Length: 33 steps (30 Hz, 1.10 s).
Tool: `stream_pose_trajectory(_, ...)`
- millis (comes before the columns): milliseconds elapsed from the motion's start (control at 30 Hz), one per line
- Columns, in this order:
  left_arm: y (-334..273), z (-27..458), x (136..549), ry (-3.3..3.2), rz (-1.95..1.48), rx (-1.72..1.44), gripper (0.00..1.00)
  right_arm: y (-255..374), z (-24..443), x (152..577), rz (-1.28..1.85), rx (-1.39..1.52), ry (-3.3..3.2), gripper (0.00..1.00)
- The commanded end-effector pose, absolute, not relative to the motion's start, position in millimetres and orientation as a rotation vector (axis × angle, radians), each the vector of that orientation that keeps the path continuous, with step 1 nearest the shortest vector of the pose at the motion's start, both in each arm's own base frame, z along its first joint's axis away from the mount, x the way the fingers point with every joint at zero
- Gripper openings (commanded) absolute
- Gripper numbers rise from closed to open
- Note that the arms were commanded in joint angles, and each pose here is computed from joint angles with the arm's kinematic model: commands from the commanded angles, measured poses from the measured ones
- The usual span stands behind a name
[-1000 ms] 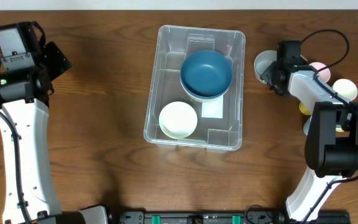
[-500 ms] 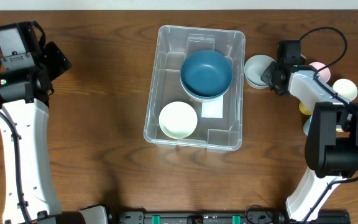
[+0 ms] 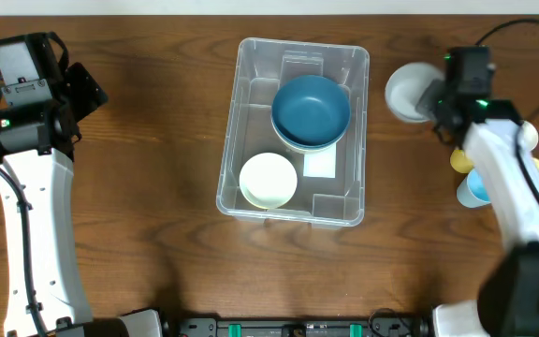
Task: Pack container
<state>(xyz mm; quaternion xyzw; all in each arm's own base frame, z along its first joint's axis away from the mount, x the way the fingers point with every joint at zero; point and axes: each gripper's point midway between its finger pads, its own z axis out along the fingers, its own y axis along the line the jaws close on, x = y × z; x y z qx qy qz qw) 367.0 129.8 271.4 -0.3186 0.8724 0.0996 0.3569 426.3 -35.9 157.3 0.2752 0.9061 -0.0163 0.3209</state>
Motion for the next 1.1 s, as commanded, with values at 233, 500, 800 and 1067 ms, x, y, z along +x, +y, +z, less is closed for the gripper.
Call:
stream_pose_trajectory(233, 133.8, 281.6, 365.3, 2.228, 0.277, -0.819, 0.98, 31.3, 291.5, 366.8, 0.205, 0.362, 2.206, 0.02)
stream_pose_trajectory(500, 133.8, 281.6, 365.3, 2.228, 0.277, -0.819, 0.98, 145.8, 283.4, 325.6, 0.371, -0.023, 2.307, 0.06)
stream_pose_trajectory(800, 133.8, 281.6, 365.3, 2.228, 0.277, -0.819, 0.98, 233.9, 228.4, 305.6, 0.295, -0.319, 2.411, 0.06)
stream_pose_trajectory(1067, 133.8, 281.6, 365.3, 2.228, 0.278, -0.819, 0.98, 268.0, 165.7, 308.8, 0.234, -0.402, 2.529, 0.08)
